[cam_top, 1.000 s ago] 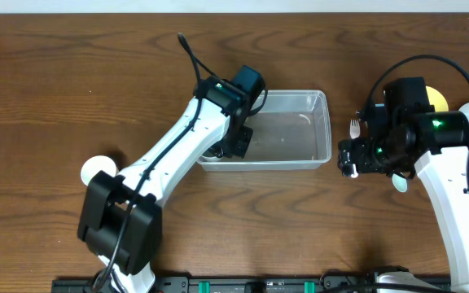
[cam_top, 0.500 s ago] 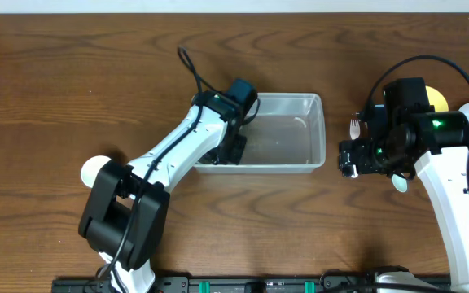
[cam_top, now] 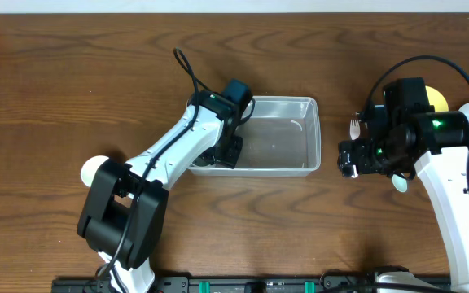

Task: Pack container
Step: 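Place the grey cup into the container's front-left corner, then return the left gripper and grasp the white cup rim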

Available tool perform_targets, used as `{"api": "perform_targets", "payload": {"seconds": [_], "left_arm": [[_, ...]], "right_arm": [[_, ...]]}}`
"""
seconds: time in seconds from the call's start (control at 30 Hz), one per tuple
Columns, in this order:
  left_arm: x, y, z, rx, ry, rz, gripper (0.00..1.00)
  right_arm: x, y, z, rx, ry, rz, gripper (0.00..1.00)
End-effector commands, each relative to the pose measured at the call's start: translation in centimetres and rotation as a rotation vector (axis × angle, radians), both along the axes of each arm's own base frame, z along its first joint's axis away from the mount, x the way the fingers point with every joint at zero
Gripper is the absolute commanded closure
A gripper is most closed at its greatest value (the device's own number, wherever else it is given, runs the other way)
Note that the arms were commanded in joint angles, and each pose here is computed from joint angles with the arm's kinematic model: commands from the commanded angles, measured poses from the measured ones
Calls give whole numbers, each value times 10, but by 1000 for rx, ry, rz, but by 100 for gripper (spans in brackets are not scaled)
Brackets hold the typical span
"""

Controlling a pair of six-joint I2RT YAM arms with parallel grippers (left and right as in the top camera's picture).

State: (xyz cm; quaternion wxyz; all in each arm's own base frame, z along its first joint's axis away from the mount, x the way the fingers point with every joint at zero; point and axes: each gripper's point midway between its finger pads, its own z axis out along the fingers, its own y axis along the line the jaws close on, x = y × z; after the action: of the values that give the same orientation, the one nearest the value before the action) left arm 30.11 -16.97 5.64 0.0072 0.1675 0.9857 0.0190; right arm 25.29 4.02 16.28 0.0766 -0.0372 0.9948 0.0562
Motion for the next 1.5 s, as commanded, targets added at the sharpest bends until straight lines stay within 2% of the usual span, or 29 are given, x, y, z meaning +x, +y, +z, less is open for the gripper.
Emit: {"api": "perform_targets", "payload": {"seconds": [0.0, 0.13, 0.2, 0.33, 0.43, 0.57, 0.77, 1.17, 1.47], "left_arm": [[22, 0, 38, 3, -114, 2, 36], [35, 14, 97, -18, -252, 52, 35], [39, 30, 125, -53, -323, 111, 29], [38, 90, 166, -84, -415, 339, 25], [28, 143, 174, -59, -410, 528, 25], [4, 199, 158, -34, -308, 780, 25], [-15, 226, 111, -87, -187, 927, 27], [-38, 225, 24, -74, -82, 949, 27], [-39, 229, 16, -53, -96, 949, 28]], "right_arm": [[3, 2, 4, -4, -15, 20, 4], [3, 2, 4, -4, -15, 20, 4], [3, 2, 4, -4, -15, 20, 4], [3, 2, 4, -4, -15, 20, 4], [3, 2, 4, -4, -15, 20, 4], [4, 2, 4, -3, -16, 20, 3], [3, 2, 4, -3, -16, 20, 3], [1, 2, 4, -4, -7, 20, 3], [-1, 2, 4, -5, 0, 20, 4]]}}
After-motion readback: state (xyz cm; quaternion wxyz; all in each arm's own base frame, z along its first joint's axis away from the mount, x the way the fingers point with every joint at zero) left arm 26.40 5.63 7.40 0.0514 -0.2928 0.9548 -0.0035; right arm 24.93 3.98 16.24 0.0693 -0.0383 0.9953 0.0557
